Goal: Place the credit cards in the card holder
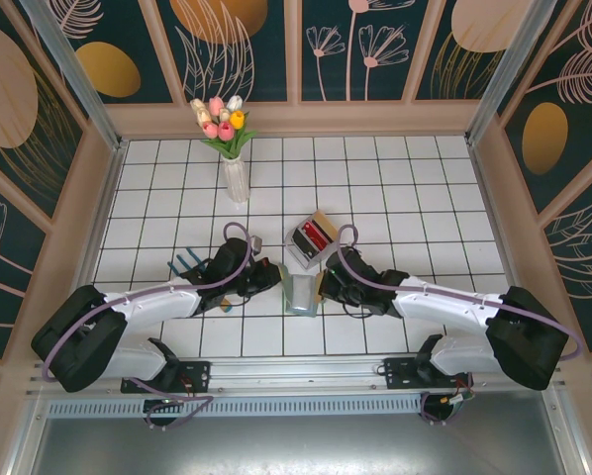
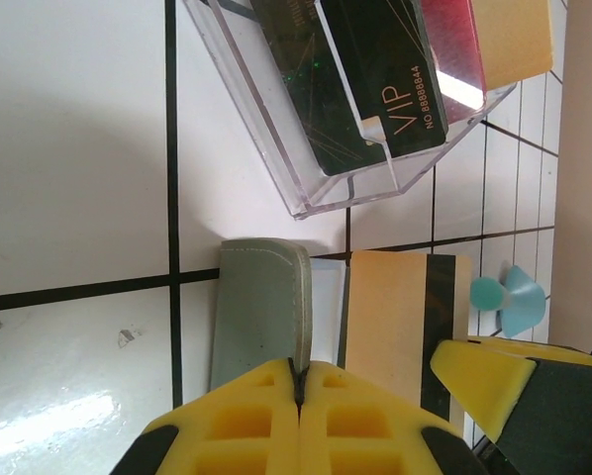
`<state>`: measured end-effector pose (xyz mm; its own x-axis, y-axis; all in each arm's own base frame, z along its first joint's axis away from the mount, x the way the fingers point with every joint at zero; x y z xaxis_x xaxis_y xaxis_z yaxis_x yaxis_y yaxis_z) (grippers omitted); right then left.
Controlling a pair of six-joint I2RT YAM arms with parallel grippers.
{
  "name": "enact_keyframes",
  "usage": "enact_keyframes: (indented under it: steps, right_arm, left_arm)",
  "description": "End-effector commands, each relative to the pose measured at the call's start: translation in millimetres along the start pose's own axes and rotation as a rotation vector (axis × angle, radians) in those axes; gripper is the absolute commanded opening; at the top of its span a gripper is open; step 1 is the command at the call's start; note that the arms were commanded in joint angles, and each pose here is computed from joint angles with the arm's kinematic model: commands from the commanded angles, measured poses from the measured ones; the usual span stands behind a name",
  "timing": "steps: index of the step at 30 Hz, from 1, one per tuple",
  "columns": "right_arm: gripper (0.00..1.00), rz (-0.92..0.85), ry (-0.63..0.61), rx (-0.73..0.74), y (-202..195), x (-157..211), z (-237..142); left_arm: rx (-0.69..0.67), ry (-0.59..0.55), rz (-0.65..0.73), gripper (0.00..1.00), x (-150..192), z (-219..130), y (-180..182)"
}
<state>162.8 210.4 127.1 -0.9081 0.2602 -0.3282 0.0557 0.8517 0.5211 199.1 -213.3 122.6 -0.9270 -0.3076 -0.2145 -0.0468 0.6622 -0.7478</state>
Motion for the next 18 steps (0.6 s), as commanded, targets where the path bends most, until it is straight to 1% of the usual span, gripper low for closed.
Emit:
enact_keyframes:
  steps: [1, 7, 12, 14, 18]
  right_arm:
    - [0.0, 0.003, -0.043, -0.046, 13, -6, -5]
    - [0.0, -0.008, 0.0, -0.003, 10, 0, 10]
    - [0.0, -0.011, 0.017, 0.022, 10, 2, 17]
    - [0.0, -0.018, 0.013, -0.001, 16, 1, 16]
    - [0.0, -0.012, 0.005, -0.094, 26, -2, 9]
  left_arm:
    - [-0.048, 0.008, 0.033, 0.0, 0, -1, 2]
    - [-0.056, 0.024, 0.046, 0.0, 1, 1, 2]
    - [-0.09, 0.018, 0.057, 0.0, 1, 0, 6]
    - [-0.111, 0.016, 0.066, 0.0, 1, 0, 8]
    - [-0.155, 0.018, 0.066, 0.0, 1, -2, 20]
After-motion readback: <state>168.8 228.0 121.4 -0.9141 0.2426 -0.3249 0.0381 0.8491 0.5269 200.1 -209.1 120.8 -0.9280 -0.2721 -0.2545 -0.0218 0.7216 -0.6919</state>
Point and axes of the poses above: each hand's point on the last joint's axis, 136 mm out from that joint toward the fingers, its own z axis out along the fingers, its own y axis along the line the jaws close on, x = y × z, the point moved 8 cm from there along -z, back along the fingers, and after that the axes turned 2 degrees about -z, right-handed, at the moved point
